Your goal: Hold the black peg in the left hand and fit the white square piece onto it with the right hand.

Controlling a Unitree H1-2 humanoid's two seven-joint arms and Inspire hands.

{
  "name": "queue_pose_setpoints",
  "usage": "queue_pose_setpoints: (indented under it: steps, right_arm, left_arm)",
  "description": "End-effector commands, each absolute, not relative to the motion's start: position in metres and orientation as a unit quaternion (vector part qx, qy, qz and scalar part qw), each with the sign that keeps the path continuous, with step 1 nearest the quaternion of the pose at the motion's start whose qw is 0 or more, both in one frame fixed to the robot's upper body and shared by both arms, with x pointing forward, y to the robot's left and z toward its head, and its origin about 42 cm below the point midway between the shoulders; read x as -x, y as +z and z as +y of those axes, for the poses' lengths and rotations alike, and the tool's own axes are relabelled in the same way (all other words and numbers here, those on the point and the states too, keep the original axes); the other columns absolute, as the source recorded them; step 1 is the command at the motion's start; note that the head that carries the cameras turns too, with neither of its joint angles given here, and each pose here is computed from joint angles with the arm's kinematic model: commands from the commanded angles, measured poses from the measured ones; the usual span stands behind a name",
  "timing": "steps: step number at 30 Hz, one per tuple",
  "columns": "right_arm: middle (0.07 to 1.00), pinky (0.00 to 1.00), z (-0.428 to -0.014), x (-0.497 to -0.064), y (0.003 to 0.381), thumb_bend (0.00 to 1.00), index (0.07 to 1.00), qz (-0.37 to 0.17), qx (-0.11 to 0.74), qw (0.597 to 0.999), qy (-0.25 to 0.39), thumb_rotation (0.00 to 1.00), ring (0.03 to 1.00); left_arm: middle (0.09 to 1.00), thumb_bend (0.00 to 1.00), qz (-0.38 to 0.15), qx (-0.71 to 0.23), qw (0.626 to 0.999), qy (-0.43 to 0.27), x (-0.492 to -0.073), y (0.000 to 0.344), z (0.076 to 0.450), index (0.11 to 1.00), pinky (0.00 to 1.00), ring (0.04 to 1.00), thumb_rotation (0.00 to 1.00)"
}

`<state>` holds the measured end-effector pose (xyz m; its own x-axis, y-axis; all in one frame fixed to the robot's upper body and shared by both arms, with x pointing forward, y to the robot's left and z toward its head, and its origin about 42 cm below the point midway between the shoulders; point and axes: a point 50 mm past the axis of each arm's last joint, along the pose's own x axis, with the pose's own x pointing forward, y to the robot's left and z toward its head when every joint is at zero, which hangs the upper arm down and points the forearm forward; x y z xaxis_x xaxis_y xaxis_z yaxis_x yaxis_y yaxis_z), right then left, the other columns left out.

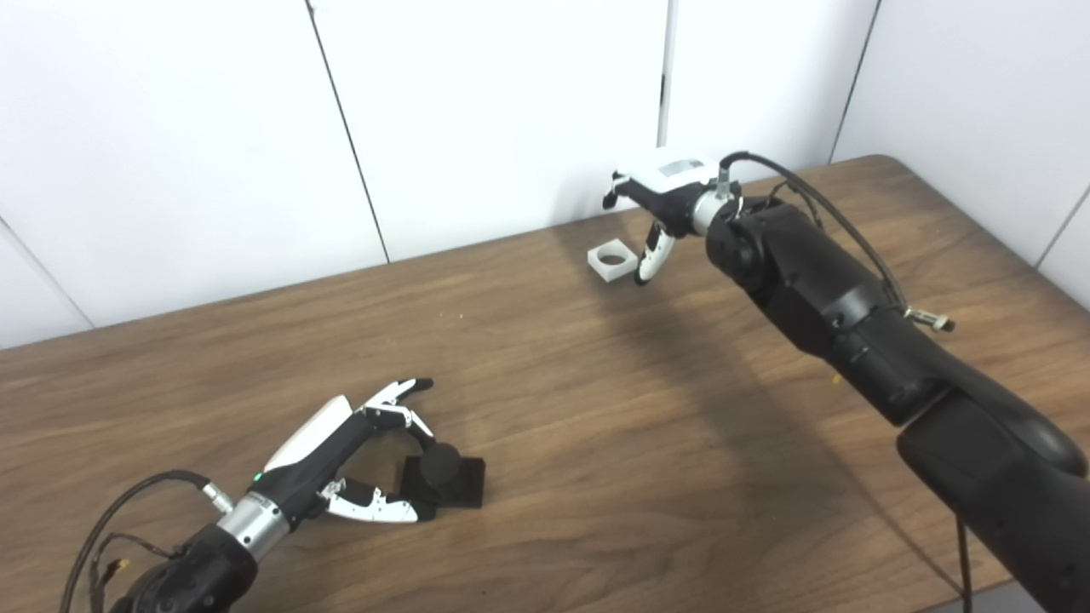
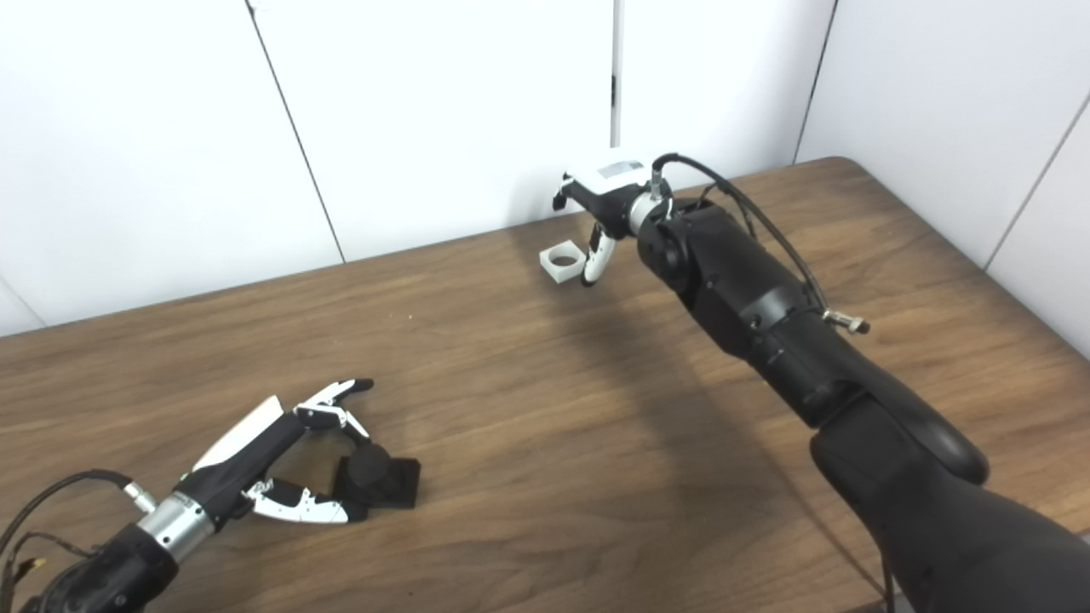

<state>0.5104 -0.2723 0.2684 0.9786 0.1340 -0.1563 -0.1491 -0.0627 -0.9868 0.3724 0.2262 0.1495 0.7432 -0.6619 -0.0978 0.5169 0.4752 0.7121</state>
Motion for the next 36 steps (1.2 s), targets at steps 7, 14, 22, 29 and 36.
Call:
queue_pose_setpoints:
  steps: [7,14,22,29,36]
  right_arm:
    - [0.944,0.88,-0.259,-0.534,0.313,0.76,0.814,-0.040,0.733,0.675,0.067,0.17,0.929]
    - [0.943,0.88,-0.258,-0.540,0.313,0.76,0.818,-0.038,0.737,0.671,0.069,0.17,0.931]
    - [0.935,0.88,-0.256,-0.545,0.306,0.76,0.817,-0.033,0.741,0.667,0.075,0.17,0.924]
    - [0.932,0.87,-0.252,-0.550,0.300,0.75,0.820,-0.026,0.750,0.656,0.081,0.18,0.918]
    - [0.928,0.89,-0.252,-0.554,0.293,0.74,0.818,-0.014,0.757,0.648,0.088,0.19,0.922]
  left_arm:
    - [0.974,0.52,-0.058,-0.390,0.851,-0.347,-0.366,0.141,0.237,0.491,0.96,1.000,0.06]
    - [0.977,0.52,-0.056,-0.390,0.851,-0.346,-0.364,0.140,0.237,0.491,0.96,1.000,0.07]
    - [0.973,0.52,-0.059,-0.387,0.853,-0.346,-0.362,0.135,0.236,0.491,0.94,1.000,0.06]
    - [0.979,0.52,-0.056,-0.386,0.853,-0.346,-0.360,0.134,0.237,0.491,0.96,1.000,0.06]
    - [0.976,0.52,-0.056,-0.391,0.852,-0.343,-0.360,0.133,0.235,0.491,0.95,1.000,0.06]
